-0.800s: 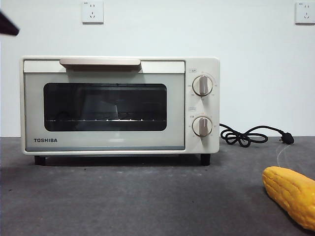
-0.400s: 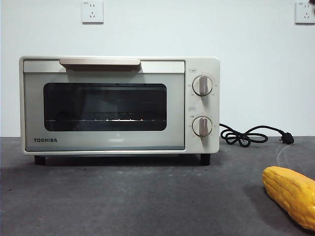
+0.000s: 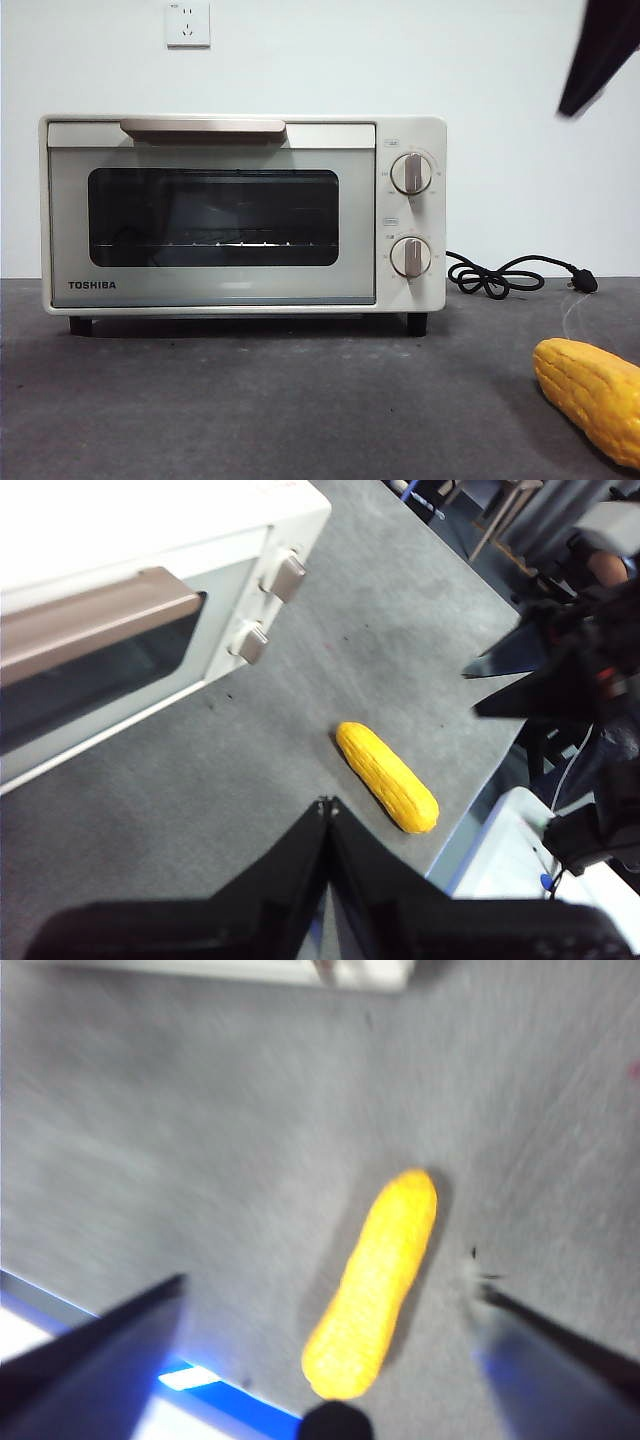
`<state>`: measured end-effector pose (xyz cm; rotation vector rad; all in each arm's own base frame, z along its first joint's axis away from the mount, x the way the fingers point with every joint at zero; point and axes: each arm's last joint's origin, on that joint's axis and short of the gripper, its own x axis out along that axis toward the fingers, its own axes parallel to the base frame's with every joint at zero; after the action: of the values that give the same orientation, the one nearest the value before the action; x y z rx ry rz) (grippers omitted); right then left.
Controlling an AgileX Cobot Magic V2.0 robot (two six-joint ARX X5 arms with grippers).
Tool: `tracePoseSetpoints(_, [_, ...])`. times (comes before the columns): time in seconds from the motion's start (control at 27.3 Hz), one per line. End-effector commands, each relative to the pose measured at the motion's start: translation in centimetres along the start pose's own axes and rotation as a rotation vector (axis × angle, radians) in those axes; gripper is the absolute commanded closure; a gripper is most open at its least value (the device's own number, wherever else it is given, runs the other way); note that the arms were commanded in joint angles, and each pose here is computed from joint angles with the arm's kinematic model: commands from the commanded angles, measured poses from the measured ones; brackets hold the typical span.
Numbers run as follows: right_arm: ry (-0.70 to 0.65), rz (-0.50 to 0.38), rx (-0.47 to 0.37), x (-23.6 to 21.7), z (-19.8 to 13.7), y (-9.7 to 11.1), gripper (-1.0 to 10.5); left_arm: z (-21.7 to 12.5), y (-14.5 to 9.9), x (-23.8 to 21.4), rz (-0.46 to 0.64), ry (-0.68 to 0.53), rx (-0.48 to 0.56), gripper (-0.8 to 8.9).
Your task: Take the corn from the table,put the corn in the oven
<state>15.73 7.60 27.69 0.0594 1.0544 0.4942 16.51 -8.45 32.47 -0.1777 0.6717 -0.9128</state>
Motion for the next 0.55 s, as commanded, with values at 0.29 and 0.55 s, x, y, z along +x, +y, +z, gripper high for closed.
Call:
tracePoseSetpoints(0.29, [0.214, -0.151, -0.001, 5.8, 0.5, 1.4, 3.8, 0.0, -0.1, 0.2, 0.035, 0.001, 0.021, 8.19])
tracePoseSetpoints(0.55, [0.369, -0.174, 0.011, 10.2, 0.6, 0.8, 3.8, 0.0, -0.1, 0.2, 0.035, 0.001, 0.021, 8.19])
